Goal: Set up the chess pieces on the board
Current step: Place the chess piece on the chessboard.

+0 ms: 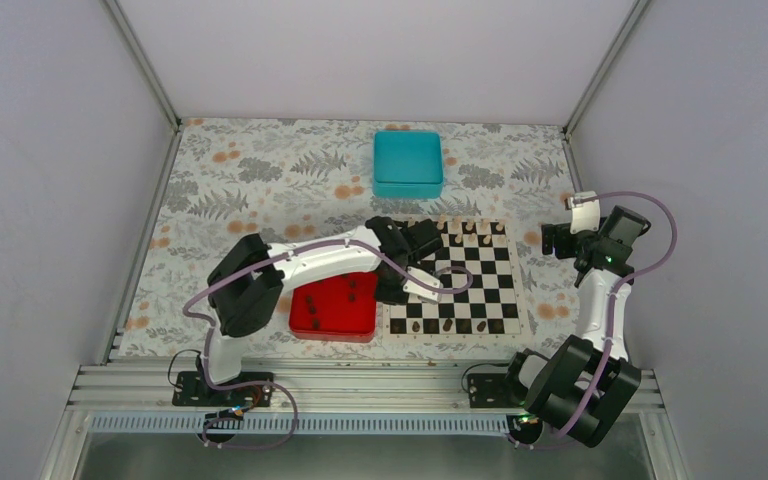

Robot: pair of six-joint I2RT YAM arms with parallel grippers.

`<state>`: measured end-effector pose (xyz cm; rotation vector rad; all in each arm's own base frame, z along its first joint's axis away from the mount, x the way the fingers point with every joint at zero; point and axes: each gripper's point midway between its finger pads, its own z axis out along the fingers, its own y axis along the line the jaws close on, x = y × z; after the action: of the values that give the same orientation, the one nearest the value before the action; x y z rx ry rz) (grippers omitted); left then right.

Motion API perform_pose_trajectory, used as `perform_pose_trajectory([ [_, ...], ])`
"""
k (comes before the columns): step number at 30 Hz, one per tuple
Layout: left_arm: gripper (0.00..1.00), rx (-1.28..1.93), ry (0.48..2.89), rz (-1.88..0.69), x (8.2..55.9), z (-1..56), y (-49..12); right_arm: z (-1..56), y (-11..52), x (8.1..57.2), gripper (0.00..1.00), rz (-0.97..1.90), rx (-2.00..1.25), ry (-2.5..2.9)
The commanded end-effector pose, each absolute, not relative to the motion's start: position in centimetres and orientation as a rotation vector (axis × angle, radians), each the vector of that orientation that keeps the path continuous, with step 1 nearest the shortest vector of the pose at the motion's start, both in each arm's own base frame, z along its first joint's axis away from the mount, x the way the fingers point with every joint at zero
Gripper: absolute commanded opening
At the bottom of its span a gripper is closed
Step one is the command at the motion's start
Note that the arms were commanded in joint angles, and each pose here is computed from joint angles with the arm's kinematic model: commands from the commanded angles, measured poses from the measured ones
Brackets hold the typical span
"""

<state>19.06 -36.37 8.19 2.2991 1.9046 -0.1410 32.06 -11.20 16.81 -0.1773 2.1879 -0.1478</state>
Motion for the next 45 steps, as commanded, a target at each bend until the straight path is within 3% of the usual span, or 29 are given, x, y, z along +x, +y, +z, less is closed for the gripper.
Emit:
perform_pose_trajectory([
  [1, 0.03, 2.318, 1.888, -0.202, 18.5, 8.2, -37.4, 17.0, -11.0, 31.9, 1.00, -0.135, -0.192, 2.178],
  [45, 0.03, 2.431, 1.942, -0.224, 17.2, 2.9, -36.9, 16.7, -10.8, 31.8, 1.00, -0.114, -0.203, 2.187],
])
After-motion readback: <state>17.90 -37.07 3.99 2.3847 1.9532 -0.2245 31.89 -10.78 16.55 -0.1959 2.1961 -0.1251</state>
